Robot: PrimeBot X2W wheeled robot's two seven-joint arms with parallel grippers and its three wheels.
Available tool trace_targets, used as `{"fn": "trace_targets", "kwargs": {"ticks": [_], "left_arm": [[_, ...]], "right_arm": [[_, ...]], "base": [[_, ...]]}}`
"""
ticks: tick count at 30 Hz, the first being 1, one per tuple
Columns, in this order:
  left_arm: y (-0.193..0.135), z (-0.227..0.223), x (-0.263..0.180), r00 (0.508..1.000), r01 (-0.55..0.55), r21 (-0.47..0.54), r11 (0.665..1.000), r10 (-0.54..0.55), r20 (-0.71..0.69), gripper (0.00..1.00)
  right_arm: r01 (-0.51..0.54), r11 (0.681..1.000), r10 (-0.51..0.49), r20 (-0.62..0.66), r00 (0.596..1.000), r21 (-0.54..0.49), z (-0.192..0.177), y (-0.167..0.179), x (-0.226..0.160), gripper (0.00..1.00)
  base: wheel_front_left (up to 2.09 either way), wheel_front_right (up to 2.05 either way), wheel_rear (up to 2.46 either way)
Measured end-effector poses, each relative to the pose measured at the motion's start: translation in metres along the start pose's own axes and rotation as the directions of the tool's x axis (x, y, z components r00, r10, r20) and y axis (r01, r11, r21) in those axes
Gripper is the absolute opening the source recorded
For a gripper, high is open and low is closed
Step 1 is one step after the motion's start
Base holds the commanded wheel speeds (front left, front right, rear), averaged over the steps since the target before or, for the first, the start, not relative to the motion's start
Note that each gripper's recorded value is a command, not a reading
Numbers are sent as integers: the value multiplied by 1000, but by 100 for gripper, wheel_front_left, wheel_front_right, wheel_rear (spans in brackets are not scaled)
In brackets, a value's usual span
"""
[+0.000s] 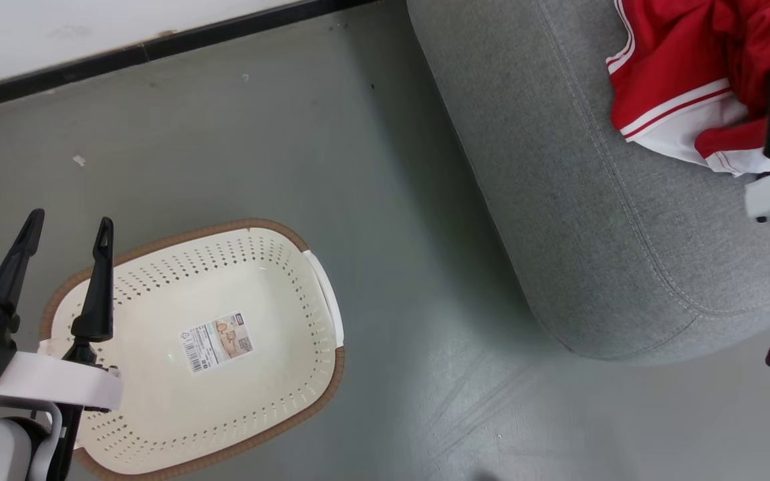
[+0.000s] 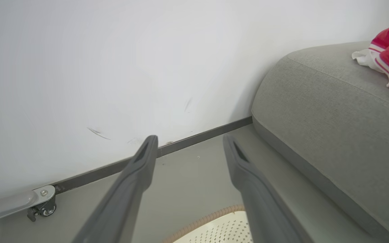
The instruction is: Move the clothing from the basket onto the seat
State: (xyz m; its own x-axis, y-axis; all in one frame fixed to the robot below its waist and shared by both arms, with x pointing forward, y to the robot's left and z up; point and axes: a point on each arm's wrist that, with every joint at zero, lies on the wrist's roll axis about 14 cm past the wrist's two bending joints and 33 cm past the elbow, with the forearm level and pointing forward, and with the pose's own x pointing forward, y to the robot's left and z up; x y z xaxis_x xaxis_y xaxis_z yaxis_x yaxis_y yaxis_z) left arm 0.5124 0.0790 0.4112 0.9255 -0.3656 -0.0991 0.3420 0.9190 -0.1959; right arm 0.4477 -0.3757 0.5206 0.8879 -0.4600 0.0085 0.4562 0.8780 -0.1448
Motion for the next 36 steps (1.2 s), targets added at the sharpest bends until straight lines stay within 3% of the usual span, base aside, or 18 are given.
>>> {"fn": "trace_targets", "kwargs": {"ticks": [3, 8, 14, 18, 25, 36], "left_arm": [[0, 8, -4, 1000, -14, -19, 1000, 15, 24, 100], [4, 21, -12, 997, -46, -41, 998, 48, 60, 100], [16, 35, -24, 988, -108, -85, 990, 116, 99, 100], [25, 45, -32, 981, -140, -89, 986, 150, 124, 100], [34, 56, -53, 964, -199, -144, 969, 220, 149, 100], [47, 59, -89, 953, -254, -118, 960, 269, 139, 100]], "right_arm": [[-50, 998, 48, 47, 998, 49, 11, 16, -1, 100], [-122, 972, 121, 21, 992, 199, -4, 42, -11, 100], [-259, 934, 242, 98, 965, 248, 12, 88, -19, 100], [-320, 923, 295, 136, 946, 216, 20, 108, -25, 100], [-427, 876, 407, 133, 904, 223, 11, 147, -48, 100], [-574, 795, 543, 193, 817, 193, 28, 190, -78, 100]], "base": [[0, 0, 0], [0, 0, 0], [0, 0, 0], [0, 0, 0], [0, 0, 0], [0, 0, 0]]}}
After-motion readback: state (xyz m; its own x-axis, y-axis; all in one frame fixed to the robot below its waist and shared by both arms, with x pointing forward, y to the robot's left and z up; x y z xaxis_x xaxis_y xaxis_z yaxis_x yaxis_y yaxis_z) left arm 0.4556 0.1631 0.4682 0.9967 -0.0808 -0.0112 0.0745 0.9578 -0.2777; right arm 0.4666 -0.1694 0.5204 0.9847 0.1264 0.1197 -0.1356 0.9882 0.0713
